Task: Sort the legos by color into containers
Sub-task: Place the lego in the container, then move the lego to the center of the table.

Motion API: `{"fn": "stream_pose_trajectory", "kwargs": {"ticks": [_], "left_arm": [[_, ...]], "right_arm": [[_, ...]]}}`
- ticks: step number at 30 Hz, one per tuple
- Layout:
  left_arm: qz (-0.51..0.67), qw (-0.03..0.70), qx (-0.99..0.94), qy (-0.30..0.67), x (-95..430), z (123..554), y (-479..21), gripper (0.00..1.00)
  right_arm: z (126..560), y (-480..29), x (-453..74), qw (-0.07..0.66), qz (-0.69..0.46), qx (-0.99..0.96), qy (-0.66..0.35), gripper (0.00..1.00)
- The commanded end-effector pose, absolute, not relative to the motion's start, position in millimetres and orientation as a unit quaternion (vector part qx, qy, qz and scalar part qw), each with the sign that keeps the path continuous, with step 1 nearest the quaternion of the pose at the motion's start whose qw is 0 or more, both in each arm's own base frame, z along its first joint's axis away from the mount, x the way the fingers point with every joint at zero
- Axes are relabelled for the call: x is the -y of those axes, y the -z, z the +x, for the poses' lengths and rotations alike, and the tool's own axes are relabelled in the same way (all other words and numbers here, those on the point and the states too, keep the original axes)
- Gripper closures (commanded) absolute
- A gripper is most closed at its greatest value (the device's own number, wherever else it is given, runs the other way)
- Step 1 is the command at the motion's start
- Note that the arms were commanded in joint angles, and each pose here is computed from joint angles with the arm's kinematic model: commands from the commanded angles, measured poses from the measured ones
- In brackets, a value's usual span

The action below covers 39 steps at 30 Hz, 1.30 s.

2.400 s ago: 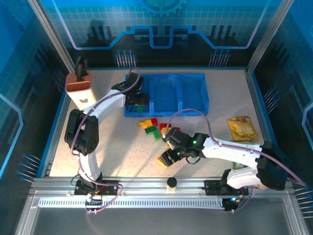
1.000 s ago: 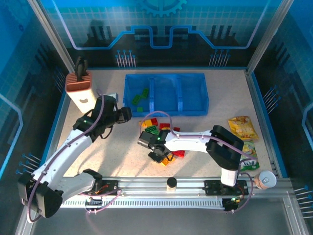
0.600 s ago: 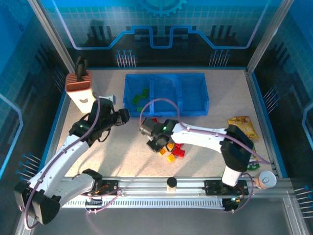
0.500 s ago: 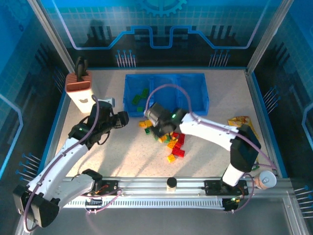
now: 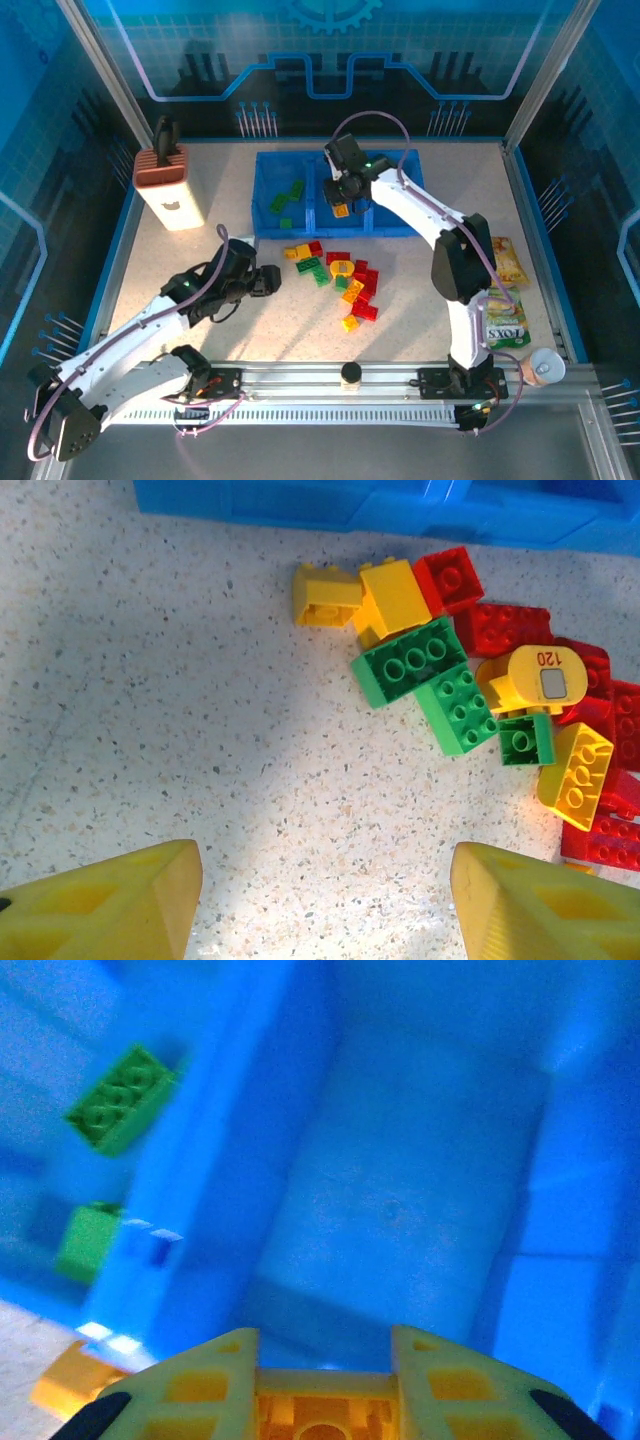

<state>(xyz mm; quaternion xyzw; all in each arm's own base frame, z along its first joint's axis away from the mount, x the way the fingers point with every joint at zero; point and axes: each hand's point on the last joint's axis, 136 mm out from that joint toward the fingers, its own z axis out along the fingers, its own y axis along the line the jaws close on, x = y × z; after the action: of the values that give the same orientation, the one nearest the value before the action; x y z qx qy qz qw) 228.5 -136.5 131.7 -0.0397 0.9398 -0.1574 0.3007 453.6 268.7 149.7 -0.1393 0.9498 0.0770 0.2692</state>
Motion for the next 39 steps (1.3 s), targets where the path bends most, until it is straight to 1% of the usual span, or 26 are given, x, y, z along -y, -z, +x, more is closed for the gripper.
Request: {"fn": "stream_pose_trajectory", "kwargs": {"ticks": [1, 5, 6, 7, 9, 10, 11, 18, 22, 25, 30, 32, 39], "left_arm": [[-0.056, 0.293, -0.940, 0.166, 141, 229, -123, 0.32], [-0.058, 0.291, -0.940, 0.169, 146, 234, -119, 0.32], [-0.060, 0.291, -0.940, 0.170, 147, 235, -118, 0.32], [-0.060, 0.291, -0.940, 0.170, 148, 237, -118, 0.32], [-0.060, 0.289, -0.940, 0.169, 150, 239, -117, 0.32], [-0.060, 0.288, -0.941, 0.167, 151, 241, -117, 0.32], [-0.059, 0.288, -0.941, 0.165, 151, 242, -117, 0.32], [-0.062, 0.288, -0.942, 0.162, 157, 254, -113, 0.32], [-0.061, 0.281, -0.945, 0.154, 163, 267, -106, 0.32], [-0.069, 0.280, -0.945, 0.153, 163, 282, -101, 0.32], [-0.073, 0.272, -0.949, 0.140, 162, 310, -89, 0.33], [-0.073, 0.265, -0.952, 0.134, 162, 320, -82, 0.33], [-0.072, 0.248, -0.958, 0.125, 166, 342, -65, 0.35]], "right_arm": [[468, -152, -261, 0.261, -0.107, -0.955, -0.086, 0.72], [478, -148, -264, 0.261, -0.105, -0.956, -0.087, 0.69], [479, -148, -265, 0.262, -0.105, -0.955, -0.086, 0.67], [480, -148, -264, 0.261, -0.104, -0.956, -0.083, 0.60], [481, -151, -265, 0.262, -0.104, -0.956, -0.083, 0.42], [481, -155, -265, 0.265, -0.104, -0.955, -0.085, 0.36], [481, -160, -266, 0.269, -0.105, -0.953, -0.087, 0.34], [458, -207, -272, 0.313, -0.121, -0.936, -0.102, 0.34], [428, -235, -269, 0.345, -0.126, -0.921, -0.127, 0.34], [400, -244, -264, 0.361, -0.130, -0.911, -0.149, 0.35], [358, -235, -241, 0.365, -0.123, -0.909, -0.157, 0.36], [343, -223, -227, 0.360, -0.116, -0.913, -0.150, 0.36], [306, -189, -199, 0.350, -0.082, -0.920, -0.155, 0.37]]}}
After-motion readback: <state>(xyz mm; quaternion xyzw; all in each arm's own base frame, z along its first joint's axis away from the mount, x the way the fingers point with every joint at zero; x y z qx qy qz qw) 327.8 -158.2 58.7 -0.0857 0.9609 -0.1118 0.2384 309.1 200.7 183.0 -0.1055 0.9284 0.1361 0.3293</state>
